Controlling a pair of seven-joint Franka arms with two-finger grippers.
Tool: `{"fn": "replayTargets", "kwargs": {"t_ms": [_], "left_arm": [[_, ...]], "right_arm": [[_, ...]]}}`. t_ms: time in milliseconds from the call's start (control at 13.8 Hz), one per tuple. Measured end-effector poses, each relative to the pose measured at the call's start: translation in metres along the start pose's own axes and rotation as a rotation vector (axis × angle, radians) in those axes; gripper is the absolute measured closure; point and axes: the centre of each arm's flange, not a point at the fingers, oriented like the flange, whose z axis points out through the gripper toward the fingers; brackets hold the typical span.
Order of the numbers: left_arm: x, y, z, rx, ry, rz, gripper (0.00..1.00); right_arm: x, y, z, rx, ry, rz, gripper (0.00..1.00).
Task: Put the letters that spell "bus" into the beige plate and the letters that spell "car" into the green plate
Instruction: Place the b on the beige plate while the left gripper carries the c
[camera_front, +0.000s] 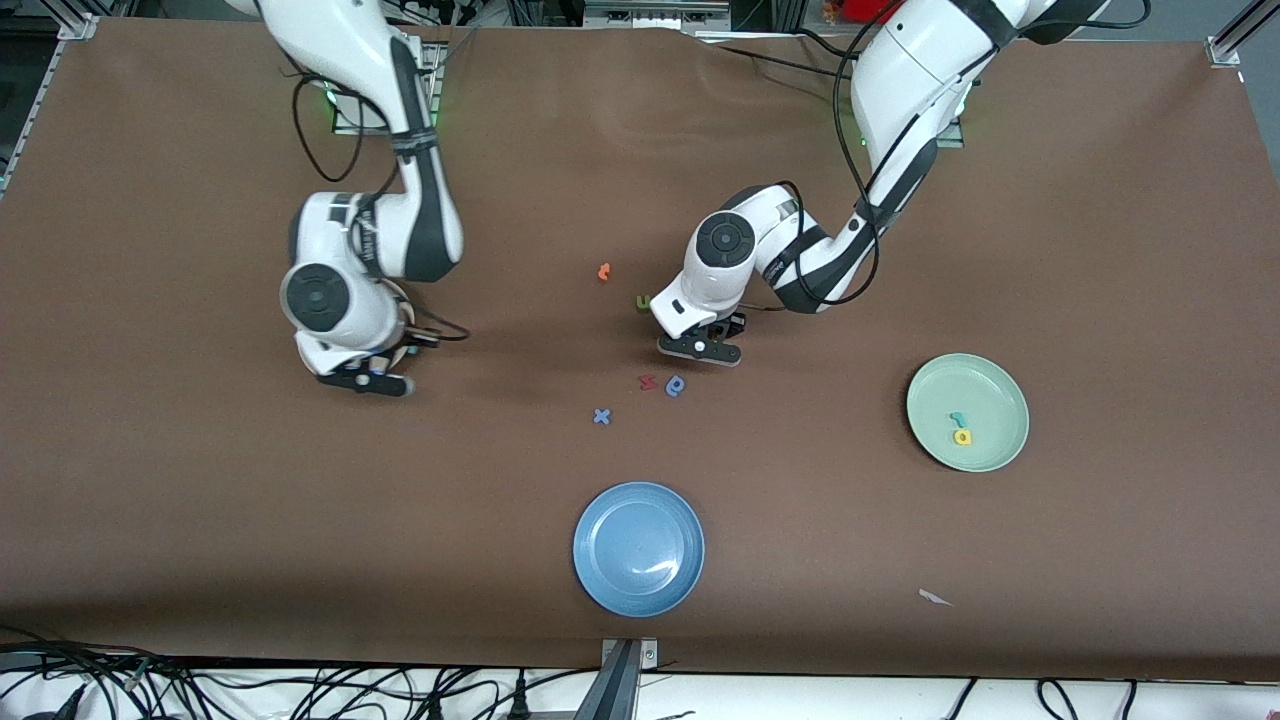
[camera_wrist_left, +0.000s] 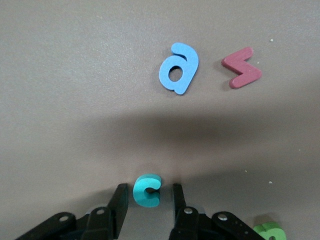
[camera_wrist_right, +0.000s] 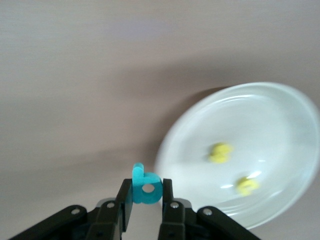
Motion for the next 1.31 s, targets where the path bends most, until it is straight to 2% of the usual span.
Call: {"fn": "replayTargets", "kwargs": {"t_ms": [73,145,508,580,725,1016,1088,1306], "left_arm": [[0.000,-0.001,0.000,0.001,0.001,-0.002,0.63],[0.001,-0.002,0.000,0.002,0.002,-0.004,0.67],[0.000,0.000,0.000,0.027,0.018,-0.002,0.75],[0.000,0.000,0.000,0.029,0.019,-0.003,0.76],[0.007,-0.007,-0.001,0.037,0.025,-0.013,0.76],[0.049,-0.079,-0.037,0.107,-0.001,-0.011,0.76],[0.060,-0.109,-0.051,0.121,-0.009,0.002,0.76],[0.083,-0.208,-0.082,0.150,-0.054,0.055,0.76]], "right_arm": [[0.006,0.019,0.008,-0.005,-0.011,-0.010,0.73],[0.011,0.035,0.015,-0.010,-0.020,-0.016,0.73],[0.022,0.072,0.038,-0.034,-0.055,-0.004,0.72],[0.022,0.078,0.043,-0.036,-0.064,0.000,0.68],[0.021,0.085,0.049,-0.038,-0.077,0.002,0.49],[0.022,0.062,0.027,-0.015,-0.064,-0.040,0.05],[0.022,0.053,0.009,0.006,-0.061,-0.057,0.00],[0.025,0.040,-0.062,0.080,-0.049,-0.101,0.00]]}}
